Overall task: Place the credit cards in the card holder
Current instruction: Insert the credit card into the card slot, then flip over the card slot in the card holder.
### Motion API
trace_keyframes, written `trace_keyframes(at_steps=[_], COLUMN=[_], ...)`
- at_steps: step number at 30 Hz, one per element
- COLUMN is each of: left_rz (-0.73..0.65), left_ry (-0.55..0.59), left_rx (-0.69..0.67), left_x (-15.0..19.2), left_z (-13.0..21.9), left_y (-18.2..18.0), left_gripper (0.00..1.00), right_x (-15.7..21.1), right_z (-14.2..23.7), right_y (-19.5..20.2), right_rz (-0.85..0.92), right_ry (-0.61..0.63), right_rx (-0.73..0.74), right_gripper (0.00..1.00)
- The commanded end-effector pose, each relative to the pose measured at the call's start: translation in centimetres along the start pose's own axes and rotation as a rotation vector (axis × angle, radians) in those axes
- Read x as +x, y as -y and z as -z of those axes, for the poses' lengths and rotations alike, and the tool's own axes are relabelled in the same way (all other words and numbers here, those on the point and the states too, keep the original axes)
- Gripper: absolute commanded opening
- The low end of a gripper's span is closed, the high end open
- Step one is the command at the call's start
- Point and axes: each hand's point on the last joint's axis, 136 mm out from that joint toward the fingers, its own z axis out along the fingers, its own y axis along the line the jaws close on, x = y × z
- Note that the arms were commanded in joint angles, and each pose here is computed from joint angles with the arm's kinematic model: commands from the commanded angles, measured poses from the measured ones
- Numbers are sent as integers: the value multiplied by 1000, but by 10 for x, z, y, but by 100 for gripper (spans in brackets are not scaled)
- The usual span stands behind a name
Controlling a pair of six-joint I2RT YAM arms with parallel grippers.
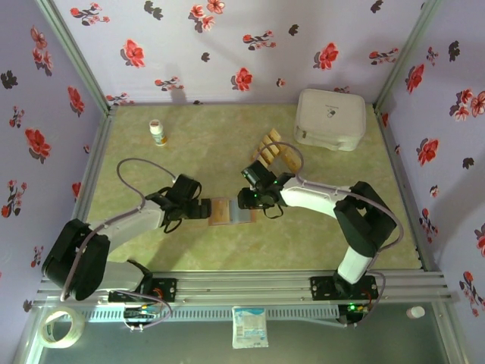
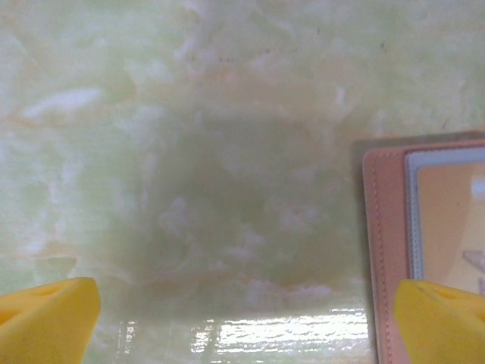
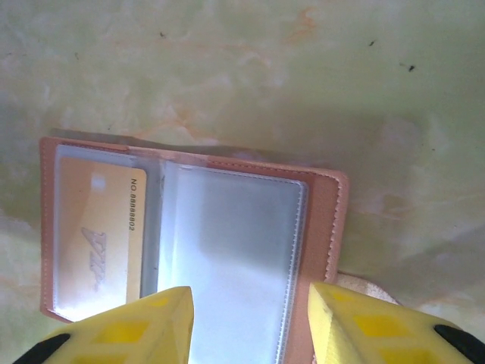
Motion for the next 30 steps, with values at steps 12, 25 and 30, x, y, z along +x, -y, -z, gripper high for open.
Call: trace_keyframes(at_steps=[12,25,30], left_rz=[1,-42,-48], left_ry=[-35,-98,-103], left_rx=[12,-90,-96], left_x=[11,22,23], left_z=[-18,-31,-34], left_y=[4,-1,-1], left_gripper=[99,98,98], right_x=[3,13,17], right_z=[-16,-29,-35], right_y=[3,14,6], right_rz=[-41,-71,-84], right_ry=[-10,-33,-59], right_rx=[-20,3,-51], right_gripper=[45,53,53])
